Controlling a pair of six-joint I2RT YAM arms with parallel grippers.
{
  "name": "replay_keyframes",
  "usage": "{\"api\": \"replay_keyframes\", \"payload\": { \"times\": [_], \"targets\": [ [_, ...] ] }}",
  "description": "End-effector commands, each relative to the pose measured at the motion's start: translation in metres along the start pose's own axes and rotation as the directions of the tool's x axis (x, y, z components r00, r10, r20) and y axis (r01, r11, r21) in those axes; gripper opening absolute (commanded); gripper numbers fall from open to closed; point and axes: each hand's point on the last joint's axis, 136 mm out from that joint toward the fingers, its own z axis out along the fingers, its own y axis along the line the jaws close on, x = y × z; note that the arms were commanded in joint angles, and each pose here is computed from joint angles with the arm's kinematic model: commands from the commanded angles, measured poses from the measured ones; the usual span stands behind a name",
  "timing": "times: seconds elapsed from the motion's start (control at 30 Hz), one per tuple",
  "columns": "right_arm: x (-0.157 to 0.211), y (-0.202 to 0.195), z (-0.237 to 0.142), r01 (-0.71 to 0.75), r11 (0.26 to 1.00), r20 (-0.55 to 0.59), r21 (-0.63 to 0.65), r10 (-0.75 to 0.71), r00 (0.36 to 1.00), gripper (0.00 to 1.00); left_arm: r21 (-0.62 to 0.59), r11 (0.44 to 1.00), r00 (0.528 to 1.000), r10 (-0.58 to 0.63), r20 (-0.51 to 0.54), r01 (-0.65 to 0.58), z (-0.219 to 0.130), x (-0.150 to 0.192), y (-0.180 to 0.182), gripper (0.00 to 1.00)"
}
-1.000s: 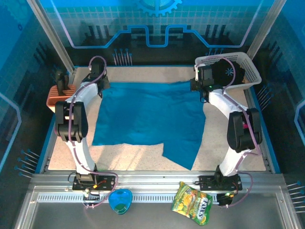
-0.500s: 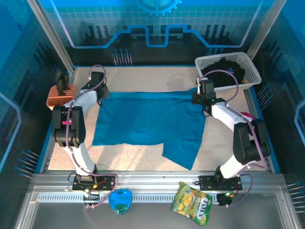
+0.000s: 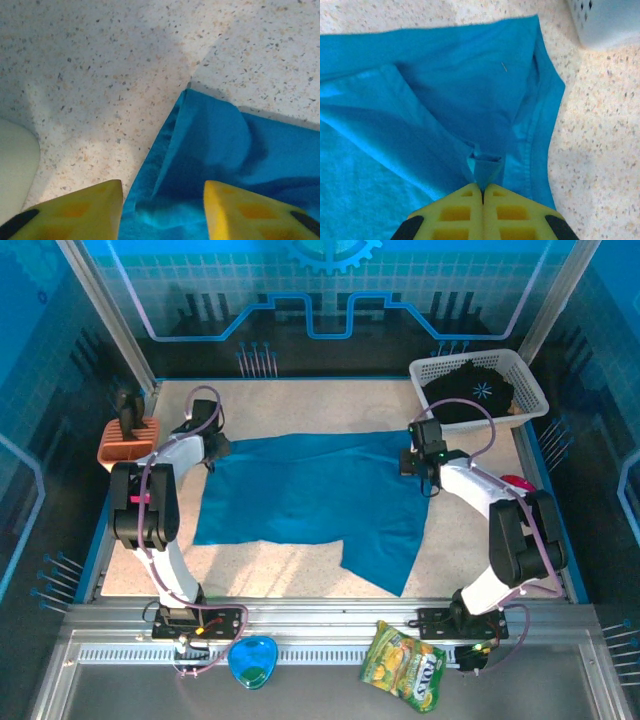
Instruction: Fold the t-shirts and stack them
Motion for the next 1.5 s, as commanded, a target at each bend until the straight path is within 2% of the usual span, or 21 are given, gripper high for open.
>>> {"api": "replay_keyframes", "payload": {
  "times": [0.0, 0.07, 0.23, 0.3, 0.37, 0.53, 0.7, 0.87, 1.13, 1.47],
  "targets": [
    [0.022, 0.004, 0.001, -0.02, 1.0, -0.146, 0.007, 0.021, 0.989, 0.0, -0.001, 1.0, 1.0, -0.015, -0.015, 0.015, -0.007, 0.007, 0.008, 0.62],
    [0.034, 0.007, 0.004, -0.023, 1.0, -0.215, -0.006, 0.021, 0.976, 0.02, 0.002, 1.0, 1.0, -0.017, 0.0, 0.017, -0.013, 0.004, 0.008, 0.7],
    [0.058, 0.027, 0.007, -0.028, 0.993, -0.349, -0.114, -0.013, 0.937, 0.36, 0.012, 1.0, 0.998, -0.02, 0.054, 0.019, -0.038, -0.011, 0.011, 0.81],
    [0.063, 0.03, 0.005, -0.026, 0.991, -0.376, -0.131, -0.026, 0.926, 0.43, 0.02, 1.0, 0.996, -0.025, 0.081, 0.023, -0.051, -0.018, 0.012, 0.87],
    [0.063, 0.032, 0.0, -0.014, 0.99, -0.393, -0.139, -0.042, 0.919, 0.5, 0.031, 0.999, 0.993, -0.032, 0.11, 0.029, -0.067, -0.025, 0.014, 0.99],
    [0.035, 0.034, -0.015, 0.031, 0.987, -0.335, -0.156, -0.083, 0.938, 0.6, 0.068, 0.997, 0.983, -0.047, 0.179, 0.036, -0.114, -0.037, 0.019, 0.99],
    [-0.003, 0.054, -0.008, 0.071, 0.969, -0.259, -0.235, -0.133, 0.957, 0.57, 0.109, 0.992, 0.97, -0.083, 0.229, 0.059, -0.158, -0.04, 0.027, 0.99],
    [-0.027, 0.076, 0.029, 0.093, 0.949, -0.255, -0.3, -0.174, 0.951, 0.53, 0.142, 0.985, 0.969, -0.127, 0.213, 0.098, -0.181, -0.035, 0.029, 0.99],
    [-0.047, 0.09, 0.08, 0.105, 0.941, -0.286, -0.322, -0.203, 0.937, 0.49, 0.193, 0.973, 0.97, -0.164, 0.181, 0.129, -0.193, -0.027, 0.026, 0.99],
    [-0.038, 0.099, 0.087, 0.046, 0.925, -0.319, -0.376, -0.176, 0.932, 0.36, 0.2, 0.971, 0.972, -0.166, 0.167, 0.132, -0.189, -0.025, 0.024, 0.99]
  ]
}}
